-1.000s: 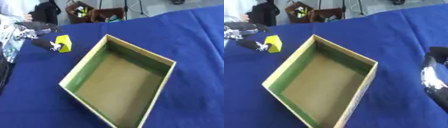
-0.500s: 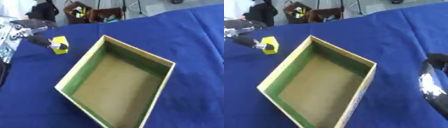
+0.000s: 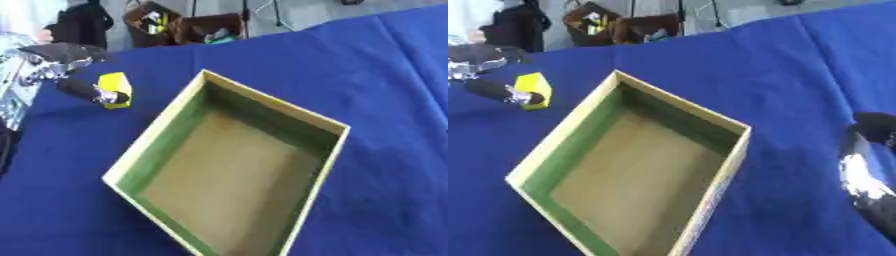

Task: Pick up objects on the table and place them in the box.

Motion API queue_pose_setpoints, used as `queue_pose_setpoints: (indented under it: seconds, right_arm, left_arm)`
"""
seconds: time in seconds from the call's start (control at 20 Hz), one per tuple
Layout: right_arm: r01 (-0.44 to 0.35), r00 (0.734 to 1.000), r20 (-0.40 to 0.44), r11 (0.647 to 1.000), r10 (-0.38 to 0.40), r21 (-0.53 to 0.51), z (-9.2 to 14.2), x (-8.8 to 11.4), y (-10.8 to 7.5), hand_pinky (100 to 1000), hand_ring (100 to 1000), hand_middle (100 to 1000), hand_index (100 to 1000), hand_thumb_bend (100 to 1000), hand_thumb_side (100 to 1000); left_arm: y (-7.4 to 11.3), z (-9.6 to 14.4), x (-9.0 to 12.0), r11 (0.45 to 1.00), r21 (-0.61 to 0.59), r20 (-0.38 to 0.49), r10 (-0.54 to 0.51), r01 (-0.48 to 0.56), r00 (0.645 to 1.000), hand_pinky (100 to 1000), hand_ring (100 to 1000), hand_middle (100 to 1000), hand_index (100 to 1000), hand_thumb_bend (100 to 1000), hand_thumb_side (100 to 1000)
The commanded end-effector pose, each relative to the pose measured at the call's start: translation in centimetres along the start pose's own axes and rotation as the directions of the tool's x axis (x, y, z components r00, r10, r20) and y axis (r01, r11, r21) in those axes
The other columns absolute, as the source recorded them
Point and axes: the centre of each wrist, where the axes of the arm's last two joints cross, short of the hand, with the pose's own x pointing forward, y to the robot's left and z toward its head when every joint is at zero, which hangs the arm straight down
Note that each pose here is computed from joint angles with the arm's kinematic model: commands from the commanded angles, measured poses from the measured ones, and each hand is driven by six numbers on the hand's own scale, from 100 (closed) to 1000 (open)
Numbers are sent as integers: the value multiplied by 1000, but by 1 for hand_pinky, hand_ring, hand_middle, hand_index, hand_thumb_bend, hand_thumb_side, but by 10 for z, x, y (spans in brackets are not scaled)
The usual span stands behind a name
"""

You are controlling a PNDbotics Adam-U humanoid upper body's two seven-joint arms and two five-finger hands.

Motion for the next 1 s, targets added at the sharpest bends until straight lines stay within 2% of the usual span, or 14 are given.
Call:
queue_pose_setpoints:
  seconds: [0.05, 0.55, 1.0]
  right_arm:
    - [-25, 999, 27, 1000, 25, 6, -3, 4, -4, 736, 653, 580, 734, 100, 426]
    - [-35, 999, 22, 999, 35, 8, -3, 4, -3, 737, 648, 574, 727, 100, 422]
    - [-41, 999, 17, 999, 41, 16, -3, 5, -1, 739, 649, 573, 728, 100, 422]
  left_arm:
    - [14, 14, -20, 1000, 6, -44, -8, 8, 999, 876, 980, 1000, 1000, 560, 783]
    - [14, 21, -28, 1000, -16, -30, 19, -20, 999, 869, 975, 1000, 1000, 556, 785]
    - [15, 19, -23, 1000, -7, 11, 19, -19, 1000, 848, 951, 1000, 1000, 537, 785]
